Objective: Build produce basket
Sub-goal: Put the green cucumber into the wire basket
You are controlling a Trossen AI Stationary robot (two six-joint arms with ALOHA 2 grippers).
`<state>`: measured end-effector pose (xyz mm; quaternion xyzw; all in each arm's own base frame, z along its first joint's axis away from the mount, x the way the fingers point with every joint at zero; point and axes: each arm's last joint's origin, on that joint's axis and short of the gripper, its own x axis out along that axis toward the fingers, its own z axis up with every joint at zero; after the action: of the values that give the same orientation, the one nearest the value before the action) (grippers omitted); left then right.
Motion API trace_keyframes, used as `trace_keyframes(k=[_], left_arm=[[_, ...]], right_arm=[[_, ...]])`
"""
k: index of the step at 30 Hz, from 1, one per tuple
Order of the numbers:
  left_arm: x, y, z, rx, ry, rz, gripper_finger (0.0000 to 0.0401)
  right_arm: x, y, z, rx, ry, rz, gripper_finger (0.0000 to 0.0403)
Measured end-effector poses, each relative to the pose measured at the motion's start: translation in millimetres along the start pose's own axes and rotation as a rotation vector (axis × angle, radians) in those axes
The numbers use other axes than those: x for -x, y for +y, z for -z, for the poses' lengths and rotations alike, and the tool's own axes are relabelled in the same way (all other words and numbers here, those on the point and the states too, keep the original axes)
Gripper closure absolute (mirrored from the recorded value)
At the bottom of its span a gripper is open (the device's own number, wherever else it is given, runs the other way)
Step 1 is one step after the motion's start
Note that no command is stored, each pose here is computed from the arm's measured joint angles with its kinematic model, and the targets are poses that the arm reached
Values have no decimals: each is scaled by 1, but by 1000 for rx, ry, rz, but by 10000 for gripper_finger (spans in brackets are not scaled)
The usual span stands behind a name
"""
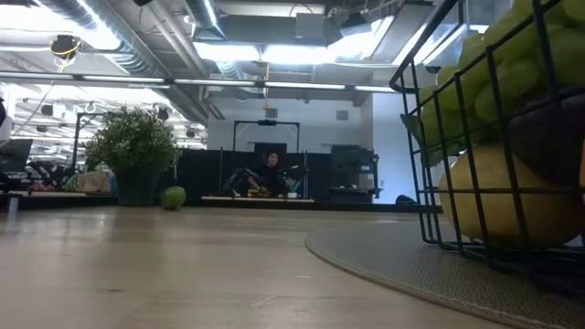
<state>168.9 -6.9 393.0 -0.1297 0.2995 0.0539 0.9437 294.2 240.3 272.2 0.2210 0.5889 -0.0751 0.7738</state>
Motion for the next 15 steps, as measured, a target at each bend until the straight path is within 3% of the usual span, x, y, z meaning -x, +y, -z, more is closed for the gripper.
trace_keyframes(k=[6, 11, 15], left_arm=[[0, 3, -1, 40, -7, -36, 311], [0, 11, 3, 165, 35, -95, 311], [1, 20, 8, 283, 66, -205, 311]], right_arm=[[15, 4, -5, 1, -11, -19, 285], [28, 4, -6, -20, 2, 7, 286], [41, 0, -13, -39, -23, 44, 286]])
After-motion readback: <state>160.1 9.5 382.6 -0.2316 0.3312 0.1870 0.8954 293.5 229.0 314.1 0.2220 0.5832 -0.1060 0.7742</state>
